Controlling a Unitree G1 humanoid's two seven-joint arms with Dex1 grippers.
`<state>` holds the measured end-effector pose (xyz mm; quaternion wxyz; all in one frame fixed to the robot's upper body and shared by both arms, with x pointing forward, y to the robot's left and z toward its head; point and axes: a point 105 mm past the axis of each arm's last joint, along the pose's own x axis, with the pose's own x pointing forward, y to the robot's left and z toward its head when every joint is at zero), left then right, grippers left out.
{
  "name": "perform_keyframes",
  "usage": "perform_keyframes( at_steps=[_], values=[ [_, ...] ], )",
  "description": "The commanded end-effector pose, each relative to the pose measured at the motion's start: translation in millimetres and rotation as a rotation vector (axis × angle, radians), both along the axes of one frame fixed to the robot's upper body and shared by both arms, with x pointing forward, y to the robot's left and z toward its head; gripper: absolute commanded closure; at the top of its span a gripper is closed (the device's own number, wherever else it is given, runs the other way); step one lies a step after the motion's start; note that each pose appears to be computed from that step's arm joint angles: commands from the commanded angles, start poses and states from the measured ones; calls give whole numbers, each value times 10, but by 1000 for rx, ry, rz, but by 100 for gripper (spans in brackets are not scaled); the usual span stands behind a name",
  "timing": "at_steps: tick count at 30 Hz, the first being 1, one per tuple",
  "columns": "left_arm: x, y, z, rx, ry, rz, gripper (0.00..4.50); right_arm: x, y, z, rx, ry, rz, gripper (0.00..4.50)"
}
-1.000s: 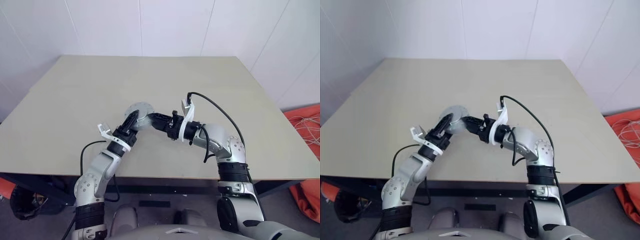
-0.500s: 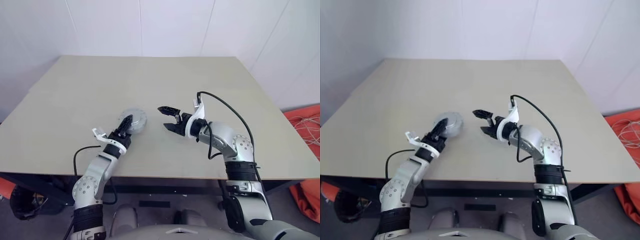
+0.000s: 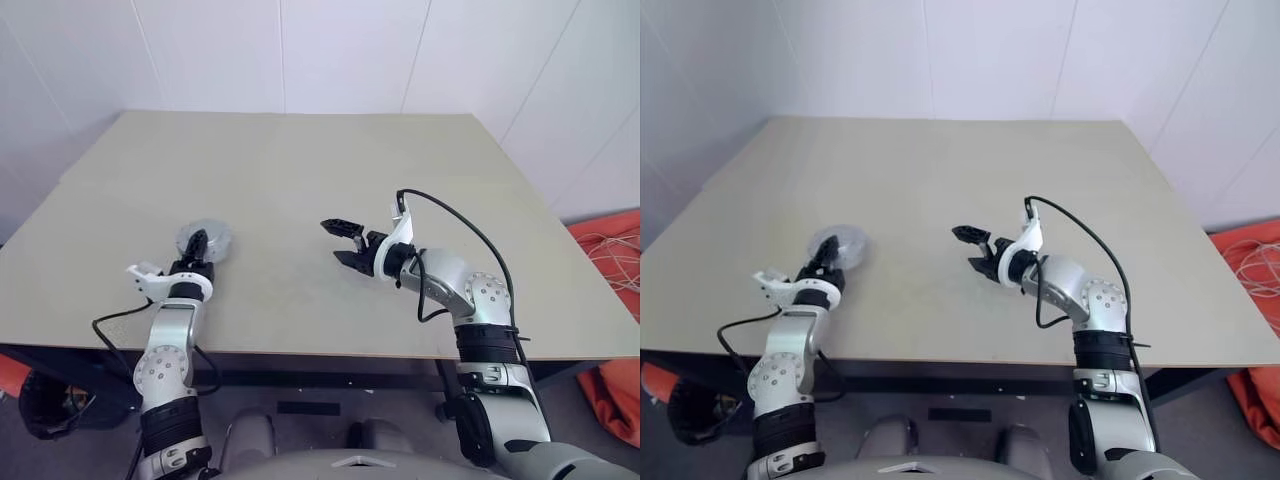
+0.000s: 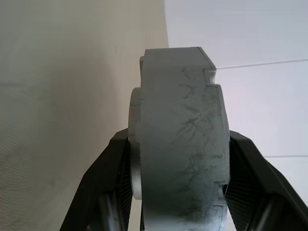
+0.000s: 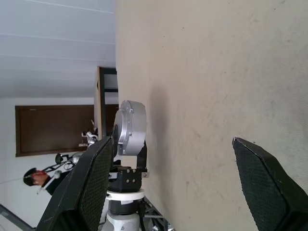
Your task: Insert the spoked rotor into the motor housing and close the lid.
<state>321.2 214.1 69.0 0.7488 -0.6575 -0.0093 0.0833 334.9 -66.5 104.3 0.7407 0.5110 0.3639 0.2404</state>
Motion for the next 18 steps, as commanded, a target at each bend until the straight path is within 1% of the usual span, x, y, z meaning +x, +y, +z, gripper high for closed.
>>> perform_keyframes(
  at_steps=[1, 4, 7, 11, 18],
  values=[
    [58, 126, 223, -22, -60, 98, 237, 15, 13, 80, 16, -29, 9, 0],
    [58, 201, 172, -45, -22, 144, 237, 17, 15, 83, 17, -29, 10, 0],
    [62, 200, 125, -65, 9, 155, 237, 20, 9, 88, 16, -30, 10, 0],
    [48, 177, -2, -90, 84, 168, 237, 25, 9, 99, 17, -33, 11, 0],
    [-3, 154, -187, -82, 201, 177, 237, 20, 12, 93, 13, -31, 10, 0]
  ],
)
